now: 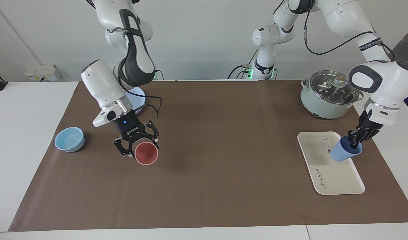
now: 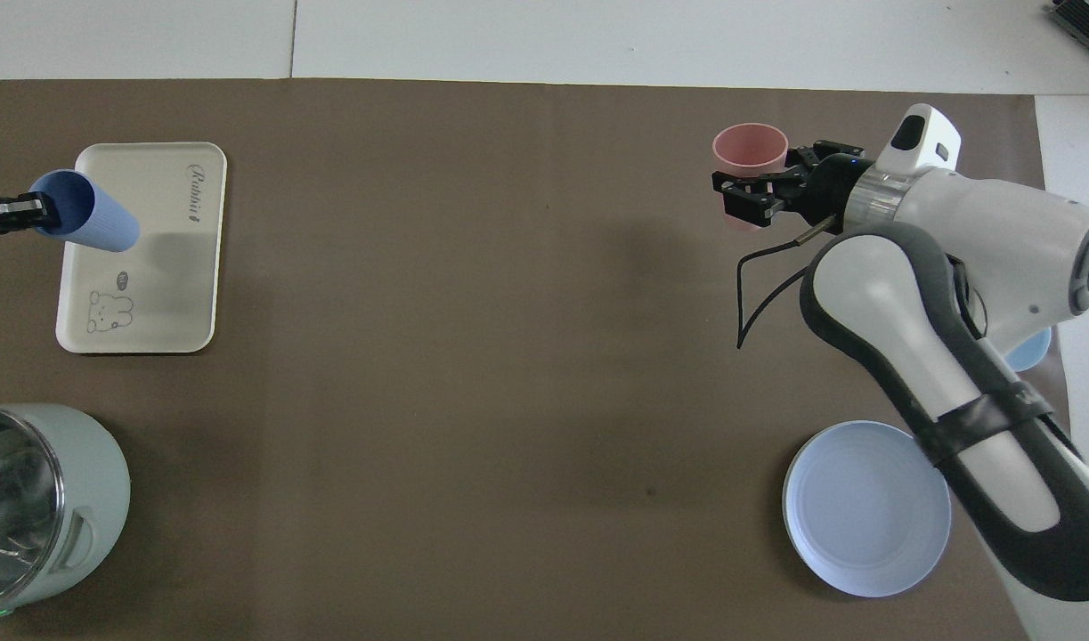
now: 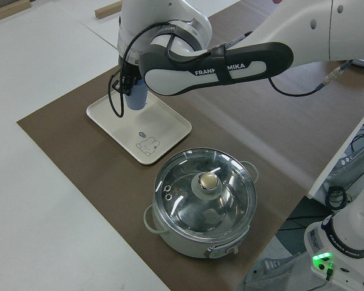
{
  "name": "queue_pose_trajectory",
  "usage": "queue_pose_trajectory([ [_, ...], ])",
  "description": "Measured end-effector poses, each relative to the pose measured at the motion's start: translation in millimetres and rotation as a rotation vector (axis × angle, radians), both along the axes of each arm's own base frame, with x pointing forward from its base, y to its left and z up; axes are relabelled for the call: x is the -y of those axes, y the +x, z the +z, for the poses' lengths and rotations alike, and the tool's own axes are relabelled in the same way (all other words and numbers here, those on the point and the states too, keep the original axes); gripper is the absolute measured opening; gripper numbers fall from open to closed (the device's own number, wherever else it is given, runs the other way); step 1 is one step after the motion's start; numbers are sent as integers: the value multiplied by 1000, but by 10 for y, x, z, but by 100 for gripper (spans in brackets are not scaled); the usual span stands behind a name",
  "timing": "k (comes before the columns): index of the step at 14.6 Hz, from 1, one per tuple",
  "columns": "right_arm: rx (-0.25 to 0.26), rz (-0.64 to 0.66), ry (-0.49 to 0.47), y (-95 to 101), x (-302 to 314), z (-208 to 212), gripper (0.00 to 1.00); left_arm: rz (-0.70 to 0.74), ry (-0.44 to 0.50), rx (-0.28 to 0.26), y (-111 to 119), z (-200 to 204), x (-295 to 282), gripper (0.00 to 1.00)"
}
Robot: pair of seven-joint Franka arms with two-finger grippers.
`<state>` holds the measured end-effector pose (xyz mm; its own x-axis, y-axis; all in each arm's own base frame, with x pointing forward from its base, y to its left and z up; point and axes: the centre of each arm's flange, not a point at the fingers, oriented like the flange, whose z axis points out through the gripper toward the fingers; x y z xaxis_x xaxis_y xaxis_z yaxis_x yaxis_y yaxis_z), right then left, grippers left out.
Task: Place cup on tray
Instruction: 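Carry the cup with the left gripper over the cream tray, then lower the cup onto the tray and open the left gripper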
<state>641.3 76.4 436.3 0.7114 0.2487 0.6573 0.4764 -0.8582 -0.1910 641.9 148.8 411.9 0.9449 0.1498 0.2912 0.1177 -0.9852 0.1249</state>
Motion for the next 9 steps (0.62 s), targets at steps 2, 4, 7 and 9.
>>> queue_pose_trajectory([
  [2, 10, 12, 76, 2, 394, -81, 85, -17, -16, 8, 12, -165, 22, 14],
  [4, 48, 32, 150, -15, 669, -170, 85, -33, -13, 18, 62, -173, 31, 33],
  [7, 63, 59, 180, -37, 899, -353, 85, -70, -27, 16, 219, 142, 79, 66],
  [9, 76, 72, 191, -41, 982, -450, 85, -120, -41, -24, 346, 465, 163, 90],
])
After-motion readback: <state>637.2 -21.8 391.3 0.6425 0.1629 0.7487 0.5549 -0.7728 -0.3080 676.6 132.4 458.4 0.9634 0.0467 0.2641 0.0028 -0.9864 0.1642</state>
